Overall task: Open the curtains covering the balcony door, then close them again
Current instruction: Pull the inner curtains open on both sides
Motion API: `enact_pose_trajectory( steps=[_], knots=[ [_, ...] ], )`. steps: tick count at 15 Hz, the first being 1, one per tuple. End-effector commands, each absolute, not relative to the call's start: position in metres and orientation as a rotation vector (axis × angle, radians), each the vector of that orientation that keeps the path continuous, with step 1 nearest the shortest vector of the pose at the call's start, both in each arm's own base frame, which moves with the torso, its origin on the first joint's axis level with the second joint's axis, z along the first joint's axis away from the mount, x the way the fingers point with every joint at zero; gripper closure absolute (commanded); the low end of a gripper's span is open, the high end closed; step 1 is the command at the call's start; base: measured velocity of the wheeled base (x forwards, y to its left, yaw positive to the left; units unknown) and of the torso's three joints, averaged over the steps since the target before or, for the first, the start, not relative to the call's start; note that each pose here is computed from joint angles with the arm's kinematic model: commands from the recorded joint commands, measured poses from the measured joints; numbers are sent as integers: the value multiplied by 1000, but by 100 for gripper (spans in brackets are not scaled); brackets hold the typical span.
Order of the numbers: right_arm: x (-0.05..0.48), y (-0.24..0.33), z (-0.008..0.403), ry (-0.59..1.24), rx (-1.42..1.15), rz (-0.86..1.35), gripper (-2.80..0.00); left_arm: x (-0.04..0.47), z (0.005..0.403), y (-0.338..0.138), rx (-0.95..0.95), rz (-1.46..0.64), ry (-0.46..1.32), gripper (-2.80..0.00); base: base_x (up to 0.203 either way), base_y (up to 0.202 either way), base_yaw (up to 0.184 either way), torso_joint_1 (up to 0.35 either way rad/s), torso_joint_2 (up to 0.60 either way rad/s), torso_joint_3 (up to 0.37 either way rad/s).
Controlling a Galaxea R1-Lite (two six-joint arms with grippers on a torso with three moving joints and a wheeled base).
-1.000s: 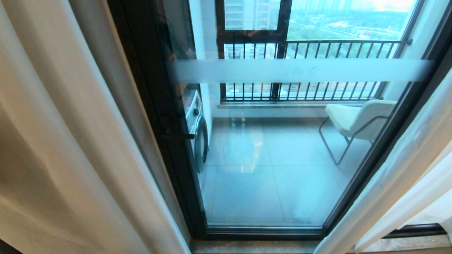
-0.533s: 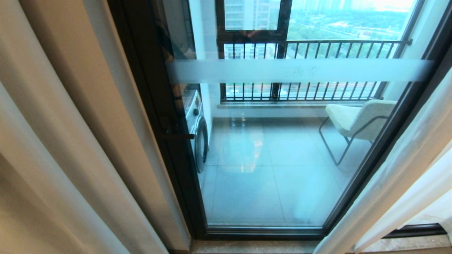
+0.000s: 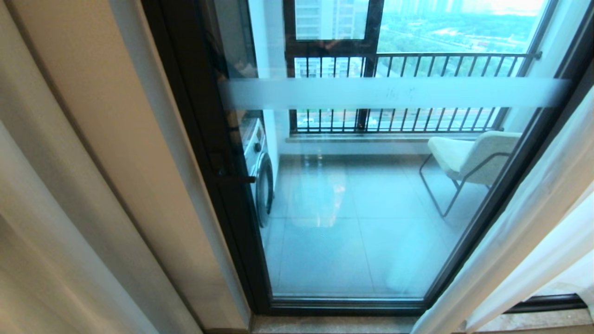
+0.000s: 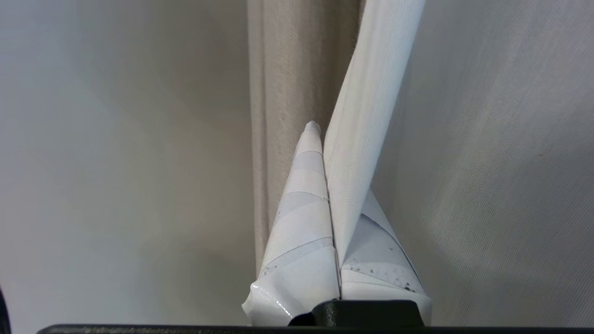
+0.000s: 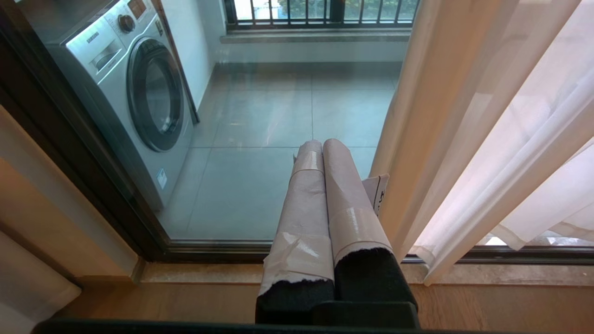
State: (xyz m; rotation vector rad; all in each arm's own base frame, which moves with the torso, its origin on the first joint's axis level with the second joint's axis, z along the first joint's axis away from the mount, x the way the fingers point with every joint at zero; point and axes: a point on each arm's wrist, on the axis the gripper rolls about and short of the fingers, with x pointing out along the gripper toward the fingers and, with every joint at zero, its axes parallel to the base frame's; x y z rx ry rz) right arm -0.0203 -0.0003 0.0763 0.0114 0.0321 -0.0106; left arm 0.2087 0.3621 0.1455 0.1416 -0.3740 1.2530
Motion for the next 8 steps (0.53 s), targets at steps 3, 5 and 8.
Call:
enact_pose_trajectory(
  steps=[3, 5, 8],
  knots=[
    [-20, 0, 76, 31, 12, -10, 0, 215, 156, 353, 164, 1224, -434, 0, 0, 0, 0, 0, 0, 0],
    [-21, 0, 76, 26, 12, -9, 0, 221, 169, 343, 168, 1195, -467, 0, 0, 0, 0, 0, 0, 0],
    [-22, 0, 76, 11, 12, -9, 0, 233, 191, 322, 174, 1137, -520, 0, 0, 0, 0, 0, 0, 0]
  ],
)
